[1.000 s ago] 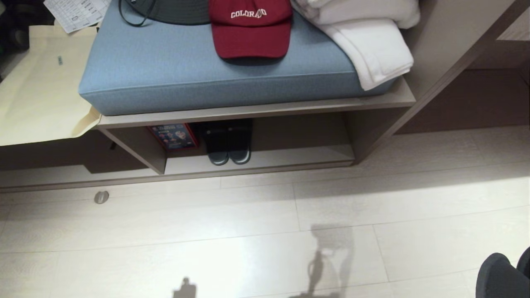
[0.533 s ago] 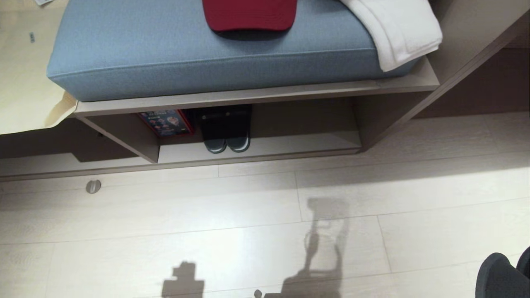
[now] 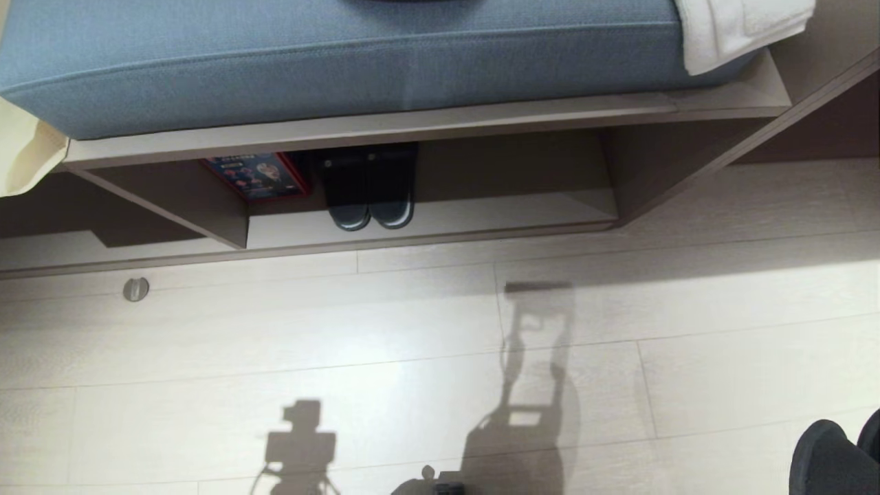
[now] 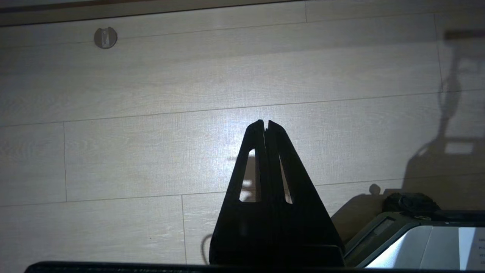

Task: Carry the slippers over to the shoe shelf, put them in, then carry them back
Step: Place the slippers into the shoe cabinet

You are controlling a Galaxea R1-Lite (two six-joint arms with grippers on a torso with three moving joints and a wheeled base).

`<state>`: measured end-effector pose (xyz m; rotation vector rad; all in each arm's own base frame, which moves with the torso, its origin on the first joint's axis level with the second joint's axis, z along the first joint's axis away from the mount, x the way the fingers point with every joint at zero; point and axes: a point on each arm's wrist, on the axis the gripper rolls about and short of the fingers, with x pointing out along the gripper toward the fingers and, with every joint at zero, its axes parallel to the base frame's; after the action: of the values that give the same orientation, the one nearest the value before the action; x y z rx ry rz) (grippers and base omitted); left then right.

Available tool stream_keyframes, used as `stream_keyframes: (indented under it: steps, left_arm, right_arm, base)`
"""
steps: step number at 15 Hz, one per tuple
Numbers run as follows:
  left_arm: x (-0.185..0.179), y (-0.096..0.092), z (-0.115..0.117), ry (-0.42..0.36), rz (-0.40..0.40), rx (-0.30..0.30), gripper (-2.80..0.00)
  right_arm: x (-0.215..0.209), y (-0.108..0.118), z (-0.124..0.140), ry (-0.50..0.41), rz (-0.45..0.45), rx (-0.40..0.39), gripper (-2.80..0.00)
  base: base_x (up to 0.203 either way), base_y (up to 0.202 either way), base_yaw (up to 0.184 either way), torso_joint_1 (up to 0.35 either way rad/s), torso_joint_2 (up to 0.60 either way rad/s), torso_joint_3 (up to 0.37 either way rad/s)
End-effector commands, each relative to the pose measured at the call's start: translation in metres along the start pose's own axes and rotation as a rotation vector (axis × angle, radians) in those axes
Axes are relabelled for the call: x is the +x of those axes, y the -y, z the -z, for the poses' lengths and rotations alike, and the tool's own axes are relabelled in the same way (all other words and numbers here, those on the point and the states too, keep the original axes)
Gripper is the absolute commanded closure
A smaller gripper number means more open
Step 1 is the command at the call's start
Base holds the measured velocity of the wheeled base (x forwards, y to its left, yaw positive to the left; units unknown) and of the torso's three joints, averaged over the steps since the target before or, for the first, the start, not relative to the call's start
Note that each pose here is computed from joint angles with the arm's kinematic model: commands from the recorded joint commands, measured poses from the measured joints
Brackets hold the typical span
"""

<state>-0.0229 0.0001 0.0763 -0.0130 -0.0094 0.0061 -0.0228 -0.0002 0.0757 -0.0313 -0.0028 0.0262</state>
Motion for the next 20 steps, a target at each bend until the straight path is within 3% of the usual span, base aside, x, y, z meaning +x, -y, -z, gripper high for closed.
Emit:
stream_keyframes:
  steps: [1,20]
  left_arm:
    - [0.0001,0.0,-0.0001,0.0,0.0,-0.001,0.0]
    - [0.0001,0.0,0.0001,-0.002,-0.002,-0.001,0.0]
  right_arm:
    - [0.0001,0.0,-0.0001,-0.001,0.0,-0.001,0.0]
    - [0.0001,0.0001,-0.0003,0.001,0.003,-0.01,0.0]
  base:
    - [0.0,0.0,0.0,0.009,0.0,-0.196]
    - [0.0,0.0,0.0,0.001,0.0,-0.198]
